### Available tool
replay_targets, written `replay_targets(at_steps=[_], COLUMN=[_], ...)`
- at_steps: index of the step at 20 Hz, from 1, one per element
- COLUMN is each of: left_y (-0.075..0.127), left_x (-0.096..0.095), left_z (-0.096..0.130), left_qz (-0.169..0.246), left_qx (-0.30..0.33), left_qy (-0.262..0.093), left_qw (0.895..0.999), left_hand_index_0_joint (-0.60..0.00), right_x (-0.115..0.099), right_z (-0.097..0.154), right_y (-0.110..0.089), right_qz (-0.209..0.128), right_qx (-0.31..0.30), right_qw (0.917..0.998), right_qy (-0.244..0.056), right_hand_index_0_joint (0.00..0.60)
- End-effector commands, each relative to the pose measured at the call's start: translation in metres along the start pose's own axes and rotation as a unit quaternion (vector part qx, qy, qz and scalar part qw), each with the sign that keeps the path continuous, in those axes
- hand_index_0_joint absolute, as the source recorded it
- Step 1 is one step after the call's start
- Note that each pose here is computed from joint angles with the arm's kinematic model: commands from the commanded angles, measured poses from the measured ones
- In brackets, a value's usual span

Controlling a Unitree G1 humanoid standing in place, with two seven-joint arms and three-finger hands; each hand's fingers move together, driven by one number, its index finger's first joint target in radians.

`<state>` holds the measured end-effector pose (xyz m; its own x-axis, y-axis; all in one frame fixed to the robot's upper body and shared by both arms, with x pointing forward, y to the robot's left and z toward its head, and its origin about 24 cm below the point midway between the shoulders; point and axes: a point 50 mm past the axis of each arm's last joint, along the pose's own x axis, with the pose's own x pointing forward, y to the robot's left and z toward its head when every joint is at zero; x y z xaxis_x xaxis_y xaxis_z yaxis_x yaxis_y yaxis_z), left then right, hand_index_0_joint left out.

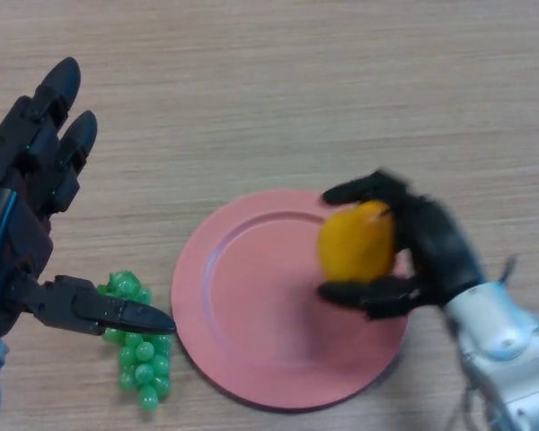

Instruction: Pick up the yellow pear and place it on the plate

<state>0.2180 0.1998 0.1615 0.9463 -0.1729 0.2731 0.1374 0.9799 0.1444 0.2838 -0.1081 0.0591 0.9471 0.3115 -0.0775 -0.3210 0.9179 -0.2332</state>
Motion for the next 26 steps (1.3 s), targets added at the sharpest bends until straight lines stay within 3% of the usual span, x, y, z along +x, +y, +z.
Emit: replay_targets(at_steps=[1,3,5,6,7,8,12,17,22,26], left_y=[0.005,0.007,0.007,0.008,0.008,0.008,0.006,0.005,0.003,0.000], left_x=[-0.001,-0.003,-0.004,-0.004,-0.004,-0.004,-0.004,-0.005,-0.004,-0.004], left_z=[0.031,0.030,0.030,0.029,0.030,0.032,0.037,0.040,0.040,0.040], left_qz=[-0.001,-0.001,0.000,0.001,0.001,0.004,0.013,0.010,-0.001,-0.009], left_qx=[0.025,0.027,0.027,0.028,0.029,0.035,0.027,0.027,0.033,0.041], left_qy=[-0.096,-0.095,-0.096,-0.096,-0.096,-0.099,-0.118,-0.117,-0.113,-0.106], left_qw=[0.995,0.995,0.995,0.995,0.995,0.994,0.993,0.993,0.993,0.994], left_hand_index_0_joint=[0.000,0.000,0.000,0.000,0.000,0.000,0.000,0.000,0.000,0.000], right_x=[0.002,0.000,0.000,0.000,0.001,0.002,0.001,-0.018,-0.065,-0.099], right_z=[0.031,0.023,0.022,0.023,0.025,0.033,0.049,0.093,0.118,0.120], right_y=[-0.010,0.001,0.004,0.006,0.008,0.012,0.006,-0.013,-0.036,-0.036], right_qz=[-0.038,-0.004,0.008,0.015,0.020,0.026,0.004,-0.014,-0.012,-0.009], right_qx=[0.027,0.044,0.026,0.006,-0.010,-0.037,-0.031,-0.014,-0.010,-0.008], right_qw=[0.9934,0.9967,0.9974,0.9972,0.9963,0.9931,0.9904,0.9781,0.9694,0.9712], right_qy=[-0.105,-0.068,-0.067,-0.073,-0.083,-0.108,-0.134,-0.207,-0.245,-0.238], right_hand_index_0_joint=[0.600,0.600,0.401,0.250,0.149,0.000,0.000,0.000,0.000,0.000])
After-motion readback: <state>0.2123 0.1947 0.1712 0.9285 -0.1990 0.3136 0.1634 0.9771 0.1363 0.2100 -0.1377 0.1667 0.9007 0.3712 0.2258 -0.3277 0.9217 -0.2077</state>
